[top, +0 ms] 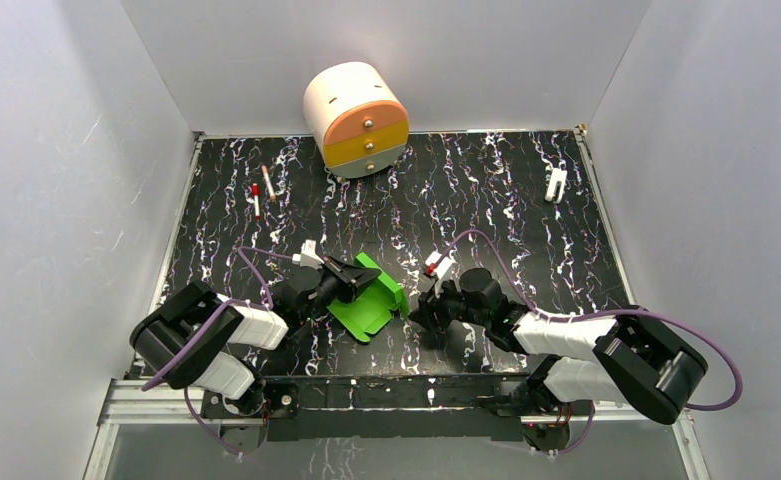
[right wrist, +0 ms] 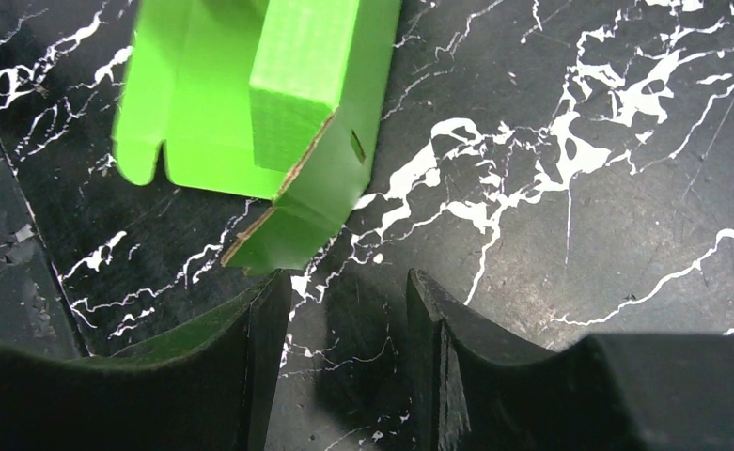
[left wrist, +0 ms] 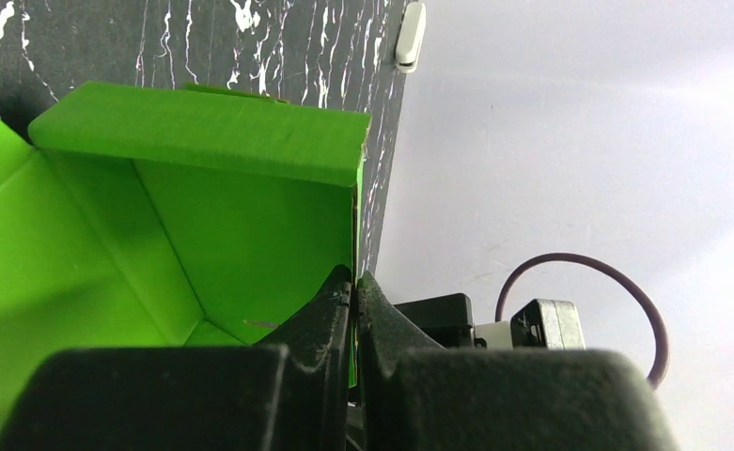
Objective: Fold the paper box
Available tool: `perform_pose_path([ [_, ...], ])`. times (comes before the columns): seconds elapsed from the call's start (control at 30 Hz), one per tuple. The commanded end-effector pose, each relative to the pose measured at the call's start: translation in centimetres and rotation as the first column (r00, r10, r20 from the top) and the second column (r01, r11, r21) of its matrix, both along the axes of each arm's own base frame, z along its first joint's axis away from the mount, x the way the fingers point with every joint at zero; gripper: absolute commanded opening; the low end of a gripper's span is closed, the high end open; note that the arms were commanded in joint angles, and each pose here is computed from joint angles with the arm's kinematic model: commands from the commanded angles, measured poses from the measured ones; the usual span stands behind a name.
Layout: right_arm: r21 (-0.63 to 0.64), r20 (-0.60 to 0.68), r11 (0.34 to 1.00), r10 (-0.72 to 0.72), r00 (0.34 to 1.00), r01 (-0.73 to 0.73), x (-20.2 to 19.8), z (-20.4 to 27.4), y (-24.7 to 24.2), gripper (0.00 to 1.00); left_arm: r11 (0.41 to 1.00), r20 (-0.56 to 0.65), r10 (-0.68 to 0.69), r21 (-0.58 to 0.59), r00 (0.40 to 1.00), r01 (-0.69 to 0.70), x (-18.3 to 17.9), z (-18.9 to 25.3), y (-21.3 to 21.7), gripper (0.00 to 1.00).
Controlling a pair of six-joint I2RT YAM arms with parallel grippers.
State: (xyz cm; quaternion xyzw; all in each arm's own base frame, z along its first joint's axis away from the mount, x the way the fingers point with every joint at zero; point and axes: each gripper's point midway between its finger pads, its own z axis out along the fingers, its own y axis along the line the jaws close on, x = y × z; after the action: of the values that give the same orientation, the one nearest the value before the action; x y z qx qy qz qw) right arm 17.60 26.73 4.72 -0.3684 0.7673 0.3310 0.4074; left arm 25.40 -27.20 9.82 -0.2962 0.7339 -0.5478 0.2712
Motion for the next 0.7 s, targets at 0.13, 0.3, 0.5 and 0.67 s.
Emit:
perform_pose_path([
  [0.13,0.083,0.116,0.996,0.005,0.993,-0.015,0.9,2.8,1.5,0.56,0.999,0.043,0.015,-0.033,0.999,-0.014,0.2,1.2,0.0,0.00],
  [0.3,0.099,0.152,0.994,0.029,0.988,-0.045,1.1,3.7,2.1,0.47,0.999,0.033,0.012,-0.030,0.999,-0.011,0.0,0.8,-0.1,0.00],
  [0.5,0.110,0.155,0.991,0.061,0.986,-0.079,0.8,3.5,3.4,0.49,0.999,0.026,0.000,-0.034,1.000,0.001,-0.3,0.5,-0.5,0.00],
  [0.67,0.132,0.163,0.990,0.033,0.986,-0.055,1.0,3.7,4.0,0.52,1.000,0.026,0.012,-0.025,1.000,-0.012,-0.4,0.1,-0.5,0.00],
])
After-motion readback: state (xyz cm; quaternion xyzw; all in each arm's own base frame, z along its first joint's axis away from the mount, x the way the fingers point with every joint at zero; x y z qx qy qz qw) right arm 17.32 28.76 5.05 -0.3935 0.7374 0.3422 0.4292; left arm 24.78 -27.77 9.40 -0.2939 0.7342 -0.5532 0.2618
